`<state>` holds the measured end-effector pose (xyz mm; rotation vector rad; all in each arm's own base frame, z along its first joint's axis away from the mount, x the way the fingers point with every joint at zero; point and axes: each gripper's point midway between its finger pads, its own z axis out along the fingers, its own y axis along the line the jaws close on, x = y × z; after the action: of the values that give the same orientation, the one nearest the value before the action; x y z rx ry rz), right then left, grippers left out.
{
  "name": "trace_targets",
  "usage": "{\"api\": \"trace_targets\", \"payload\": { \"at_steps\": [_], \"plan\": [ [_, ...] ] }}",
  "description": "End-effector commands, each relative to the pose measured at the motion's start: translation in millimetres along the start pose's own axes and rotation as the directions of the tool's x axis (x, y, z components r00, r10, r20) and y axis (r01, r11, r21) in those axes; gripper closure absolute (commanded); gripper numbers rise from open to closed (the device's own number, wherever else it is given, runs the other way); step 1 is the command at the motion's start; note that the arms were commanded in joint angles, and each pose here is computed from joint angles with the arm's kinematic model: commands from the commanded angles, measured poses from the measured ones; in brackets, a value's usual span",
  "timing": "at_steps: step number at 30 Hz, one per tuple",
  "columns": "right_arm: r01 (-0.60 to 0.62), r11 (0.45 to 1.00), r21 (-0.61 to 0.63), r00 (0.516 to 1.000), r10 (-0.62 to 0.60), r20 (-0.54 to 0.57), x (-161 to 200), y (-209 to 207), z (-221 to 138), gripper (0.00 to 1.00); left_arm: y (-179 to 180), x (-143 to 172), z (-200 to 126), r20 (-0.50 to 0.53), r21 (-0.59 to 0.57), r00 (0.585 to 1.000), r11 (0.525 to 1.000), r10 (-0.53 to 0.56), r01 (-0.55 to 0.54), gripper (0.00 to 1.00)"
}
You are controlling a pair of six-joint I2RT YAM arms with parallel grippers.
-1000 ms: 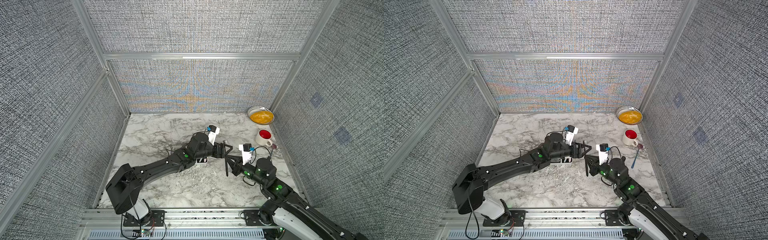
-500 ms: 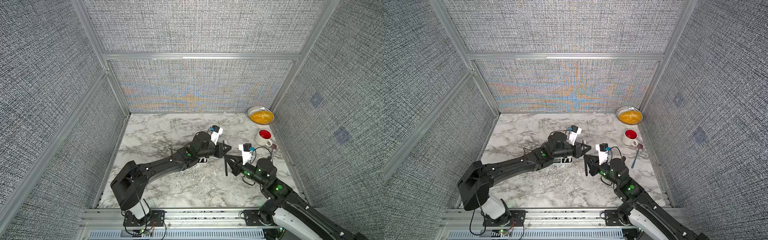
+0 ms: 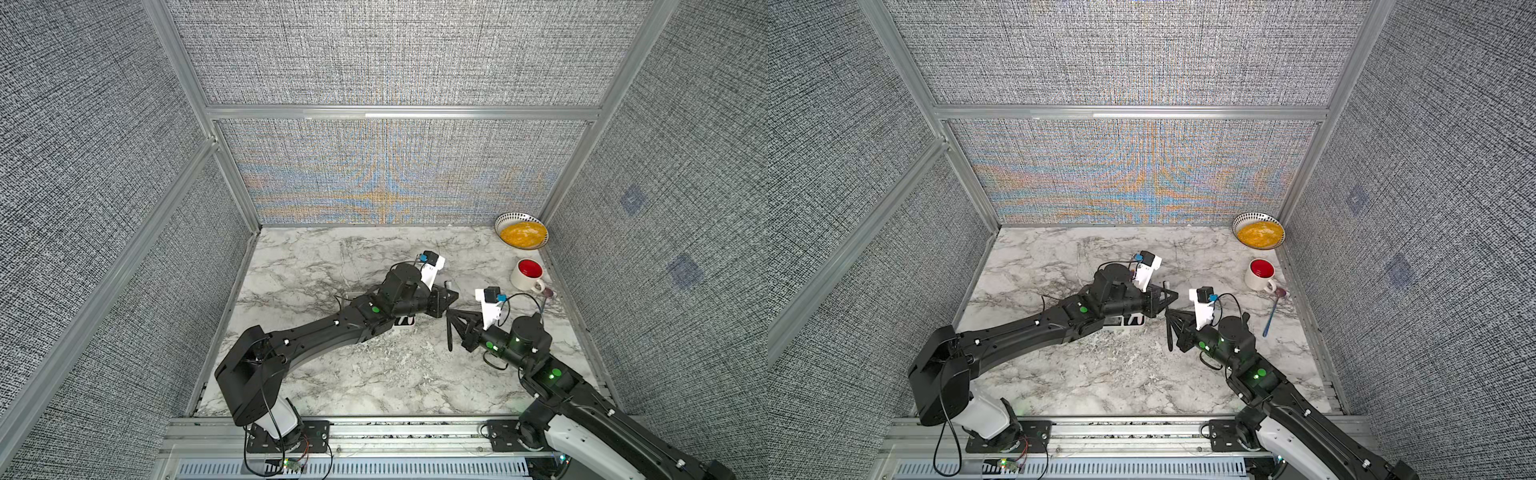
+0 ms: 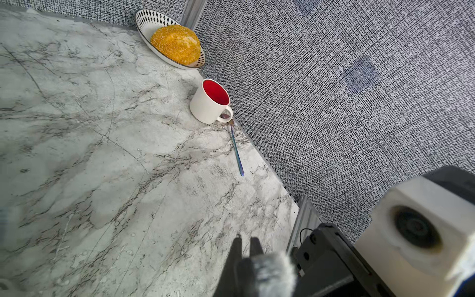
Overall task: Place the toothbrush into the toothbrush holder
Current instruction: Pick up the toothbrush from the center of the board.
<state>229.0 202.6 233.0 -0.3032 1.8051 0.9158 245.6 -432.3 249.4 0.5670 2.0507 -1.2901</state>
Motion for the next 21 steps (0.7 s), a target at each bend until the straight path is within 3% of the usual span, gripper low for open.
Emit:
{"api": "trace_targets", "payload": {
  "at_steps": [1,3,7,12,17,21],
  "plan": [
    [0.002,1.0,0.004,1.0,-0.002,0.021,-5,0,0,0.88,1,-6,-4,0.019,-0.019,0.999,0.999,0.032,-0.031,0.96],
    [0.004,1.0,0.003,1.0,-0.004,0.022,-4,0,-1,0.86,1,-7,-5,0.021,-0.025,0.999,0.999,0.037,-0.037,0.97],
    [0.009,1.0,0.001,0.999,-0.009,0.034,-5,0,-3,0.7,4,-7,-6,0.011,-0.052,0.998,0.997,0.058,-0.057,0.97],
    [0.013,1.0,-0.003,0.999,-0.013,0.047,-5,0,-6,0.58,6,-10,-8,0.007,-0.081,0.997,0.993,0.083,-0.082,0.98],
    [0.017,1.0,0.009,0.998,-0.018,0.055,-7,-1,-10,0.55,14,-19,-19,0.011,-0.17,0.988,0.974,0.156,-0.152,0.98],
    [0.017,1.0,0.021,0.997,-0.019,0.069,-7,-3,-13,0.55,27,-35,-37,0.037,-0.304,0.968,0.925,0.25,-0.227,0.98]
  ]
}}
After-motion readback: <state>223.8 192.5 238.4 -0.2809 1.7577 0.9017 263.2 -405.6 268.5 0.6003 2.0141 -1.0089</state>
